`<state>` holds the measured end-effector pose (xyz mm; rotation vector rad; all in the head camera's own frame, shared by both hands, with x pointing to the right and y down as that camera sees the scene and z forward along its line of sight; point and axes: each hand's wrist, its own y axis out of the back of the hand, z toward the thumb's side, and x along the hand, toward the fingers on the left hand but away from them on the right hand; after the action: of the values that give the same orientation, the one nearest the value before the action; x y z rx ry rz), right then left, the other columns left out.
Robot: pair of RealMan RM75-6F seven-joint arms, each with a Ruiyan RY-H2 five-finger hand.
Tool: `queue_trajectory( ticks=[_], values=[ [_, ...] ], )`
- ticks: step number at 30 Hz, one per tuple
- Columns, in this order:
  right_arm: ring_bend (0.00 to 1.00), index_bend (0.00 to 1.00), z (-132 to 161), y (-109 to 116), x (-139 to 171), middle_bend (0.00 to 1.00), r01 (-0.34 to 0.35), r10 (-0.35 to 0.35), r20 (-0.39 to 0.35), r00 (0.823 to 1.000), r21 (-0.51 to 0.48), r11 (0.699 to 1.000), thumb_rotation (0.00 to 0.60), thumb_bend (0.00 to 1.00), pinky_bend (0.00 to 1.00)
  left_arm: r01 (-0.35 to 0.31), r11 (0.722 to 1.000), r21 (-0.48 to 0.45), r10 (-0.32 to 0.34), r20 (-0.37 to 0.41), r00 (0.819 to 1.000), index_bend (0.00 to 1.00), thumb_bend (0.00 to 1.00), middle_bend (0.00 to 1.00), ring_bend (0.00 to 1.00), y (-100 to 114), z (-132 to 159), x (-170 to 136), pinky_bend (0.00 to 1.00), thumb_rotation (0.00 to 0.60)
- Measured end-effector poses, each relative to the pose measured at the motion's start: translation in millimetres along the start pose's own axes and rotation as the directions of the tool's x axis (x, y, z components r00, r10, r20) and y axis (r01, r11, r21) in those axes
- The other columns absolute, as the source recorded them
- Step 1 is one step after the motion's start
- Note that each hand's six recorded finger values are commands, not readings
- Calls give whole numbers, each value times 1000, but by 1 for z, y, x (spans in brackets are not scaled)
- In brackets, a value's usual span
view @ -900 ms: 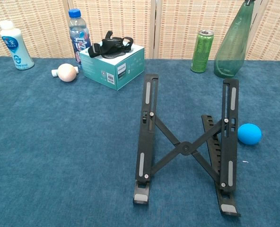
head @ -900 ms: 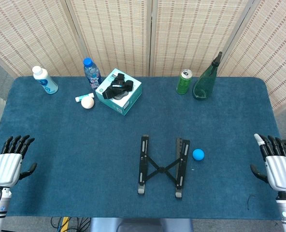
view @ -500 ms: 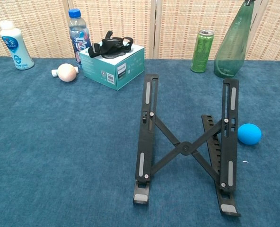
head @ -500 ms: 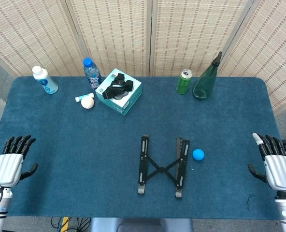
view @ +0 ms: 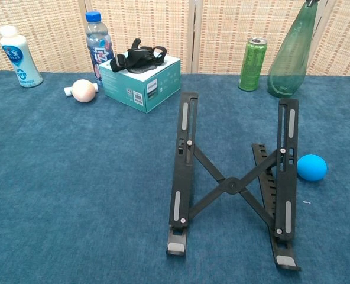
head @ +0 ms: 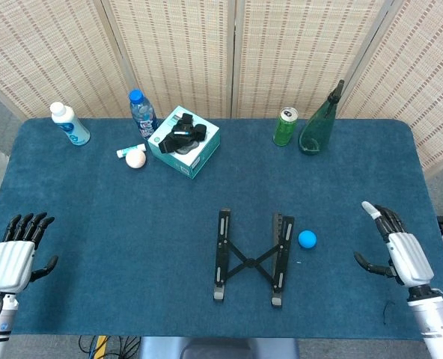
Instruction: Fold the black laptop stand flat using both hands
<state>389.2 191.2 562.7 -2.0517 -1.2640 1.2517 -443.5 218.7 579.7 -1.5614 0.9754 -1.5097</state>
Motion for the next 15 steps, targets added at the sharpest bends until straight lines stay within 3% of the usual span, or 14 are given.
queue_trajectory(
  ticks=[4,7,10,15],
  values=[
    [0,0,9,-8,-11,174,-54,49,-31,998,-169,984,600,107,57,1,1000,-11,-1,-4,1000,140,236,107,64,3,-1,-2,12,600],
    [0,0,16,-17,-21,174,-109,97,-52,994,-301,947,600,89,57,1,1000,-13,-1,-5,1000,140,236,107,64,4,-1,-4,12,600],
    [0,0,22,-25,-31,175,-163,145,-74,987,-425,891,600,69,57,6,1000,-14,-6,-5,1000,140,236,107,64,3,-1,-5,12,600],
    [32,19,33,-39,-48,202,-234,213,-107,971,-606,760,600,65,57,16,1000,-16,-16,-3,1000,140,236,107,64,1,0,-4,12,600]
  ],
)
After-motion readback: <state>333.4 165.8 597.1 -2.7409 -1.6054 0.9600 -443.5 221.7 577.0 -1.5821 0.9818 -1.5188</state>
